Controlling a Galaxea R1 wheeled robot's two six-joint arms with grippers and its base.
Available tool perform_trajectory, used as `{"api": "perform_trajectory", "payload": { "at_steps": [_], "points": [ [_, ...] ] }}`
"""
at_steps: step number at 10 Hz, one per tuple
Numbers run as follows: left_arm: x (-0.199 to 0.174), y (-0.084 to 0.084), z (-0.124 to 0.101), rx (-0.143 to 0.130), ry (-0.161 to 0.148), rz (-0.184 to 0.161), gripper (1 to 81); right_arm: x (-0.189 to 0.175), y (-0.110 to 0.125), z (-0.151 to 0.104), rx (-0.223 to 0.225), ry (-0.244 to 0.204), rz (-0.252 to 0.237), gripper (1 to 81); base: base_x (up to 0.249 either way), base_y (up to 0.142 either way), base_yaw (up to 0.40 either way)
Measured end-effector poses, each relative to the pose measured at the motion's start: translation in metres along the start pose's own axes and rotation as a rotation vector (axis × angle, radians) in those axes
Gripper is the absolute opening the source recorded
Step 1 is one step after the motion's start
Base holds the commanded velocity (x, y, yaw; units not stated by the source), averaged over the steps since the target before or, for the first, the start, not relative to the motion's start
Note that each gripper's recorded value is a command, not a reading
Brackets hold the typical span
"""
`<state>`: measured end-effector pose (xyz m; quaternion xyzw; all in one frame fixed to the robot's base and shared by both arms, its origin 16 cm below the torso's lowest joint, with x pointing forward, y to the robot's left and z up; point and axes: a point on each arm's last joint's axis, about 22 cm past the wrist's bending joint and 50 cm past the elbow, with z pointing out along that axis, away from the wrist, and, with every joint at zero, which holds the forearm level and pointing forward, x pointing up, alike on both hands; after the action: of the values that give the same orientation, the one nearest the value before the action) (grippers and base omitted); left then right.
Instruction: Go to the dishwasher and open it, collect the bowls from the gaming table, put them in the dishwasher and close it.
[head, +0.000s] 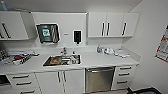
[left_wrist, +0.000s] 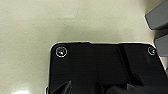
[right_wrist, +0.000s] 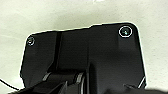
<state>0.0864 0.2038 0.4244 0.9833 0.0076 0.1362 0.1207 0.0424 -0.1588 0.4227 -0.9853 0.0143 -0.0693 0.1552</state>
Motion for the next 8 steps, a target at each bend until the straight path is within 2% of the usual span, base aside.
{"api": "perform_trajectory", "payload": {
  "at_steps": [2, 4, 6, 7, 8],
  "points": [
    [0.0, 0.002, 0.001, -0.003, -0.001, -0.001, 81.1, 0.002, 0.001, 0.0, -0.001, 0.003, 0.0, 81.1, 0.135, 0.0, 0.0],
    [0.009, -0.006, 0.0, 0.008, 0.012, 0.003, 81.1, 0.008, -0.005, 0.001, 0.007, 0.01, -0.001, 81.1, 0.135, 0.0, 0.0],
    [-0.021, -0.001, -0.004, 0.004, -0.025, -0.005, 81.1, -0.017, 0.005, -0.002, -0.006, -0.02, 0.004, 81.1, 0.136, 0.0, 0.0],
    [-0.016, 0.002, -0.002, -0.002, -0.022, -0.005, 81.1, -0.014, 0.004, -0.002, -0.005, -0.019, 0.003, 81.1, 0.136, 0.0, 0.0],
    [0.0, 0.001, 0.0, -0.001, 0.0, 0.0, 81.1, 0.0, 0.003, -0.001, -0.004, -0.001, 0.0, 81.1, 0.136, 0.0, 0.0]
  ]
}}
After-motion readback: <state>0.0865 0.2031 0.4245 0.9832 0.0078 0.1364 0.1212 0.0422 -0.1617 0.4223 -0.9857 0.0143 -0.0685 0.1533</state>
